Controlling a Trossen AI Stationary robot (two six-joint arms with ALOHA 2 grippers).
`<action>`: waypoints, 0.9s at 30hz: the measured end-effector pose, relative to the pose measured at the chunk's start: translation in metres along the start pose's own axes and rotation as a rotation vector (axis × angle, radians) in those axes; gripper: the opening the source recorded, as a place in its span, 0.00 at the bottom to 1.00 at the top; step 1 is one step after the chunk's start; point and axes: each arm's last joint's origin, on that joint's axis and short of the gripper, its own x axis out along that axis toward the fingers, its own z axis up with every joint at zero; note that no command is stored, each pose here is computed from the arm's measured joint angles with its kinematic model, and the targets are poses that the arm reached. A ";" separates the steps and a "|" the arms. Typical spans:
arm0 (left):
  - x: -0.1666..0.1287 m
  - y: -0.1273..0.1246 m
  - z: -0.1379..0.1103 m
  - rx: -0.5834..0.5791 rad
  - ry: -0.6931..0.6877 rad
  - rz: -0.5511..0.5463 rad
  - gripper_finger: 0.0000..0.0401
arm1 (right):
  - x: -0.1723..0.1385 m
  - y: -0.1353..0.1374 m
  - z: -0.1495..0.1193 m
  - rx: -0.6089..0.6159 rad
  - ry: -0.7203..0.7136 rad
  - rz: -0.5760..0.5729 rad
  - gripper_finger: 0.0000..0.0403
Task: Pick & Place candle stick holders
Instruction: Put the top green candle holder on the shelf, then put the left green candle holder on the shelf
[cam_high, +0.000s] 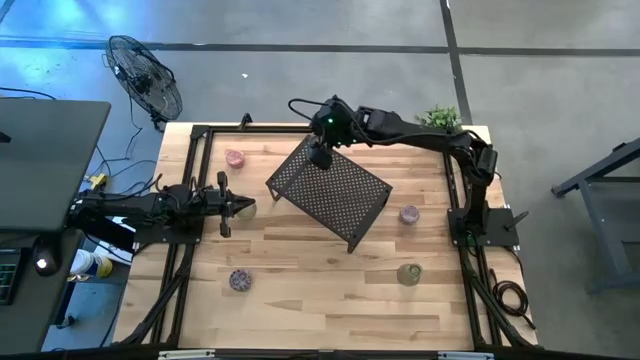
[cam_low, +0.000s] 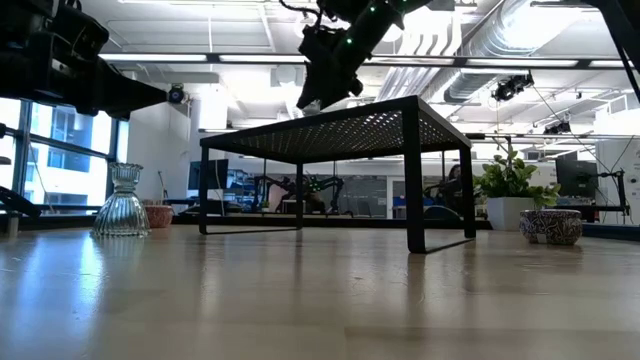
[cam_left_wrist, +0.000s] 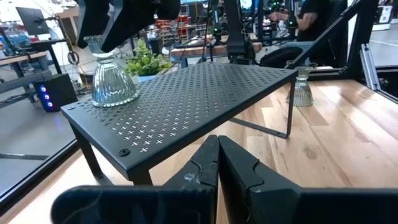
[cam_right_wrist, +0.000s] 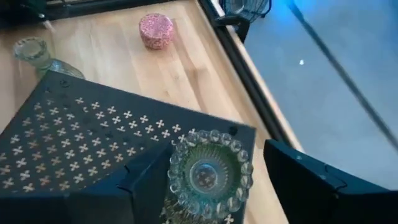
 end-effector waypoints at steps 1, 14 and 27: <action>0.000 0.000 0.000 0.000 0.000 0.000 0.00 | -0.003 0.001 0.002 -0.010 -0.018 -0.005 0.63; 0.000 0.000 0.000 0.002 0.004 -0.001 0.00 | -0.111 0.037 0.022 -0.107 -0.178 -0.018 0.43; 0.000 -0.001 -0.001 -0.074 0.018 -0.017 0.00 | -0.122 0.132 -0.116 -0.055 -0.315 -0.024 0.06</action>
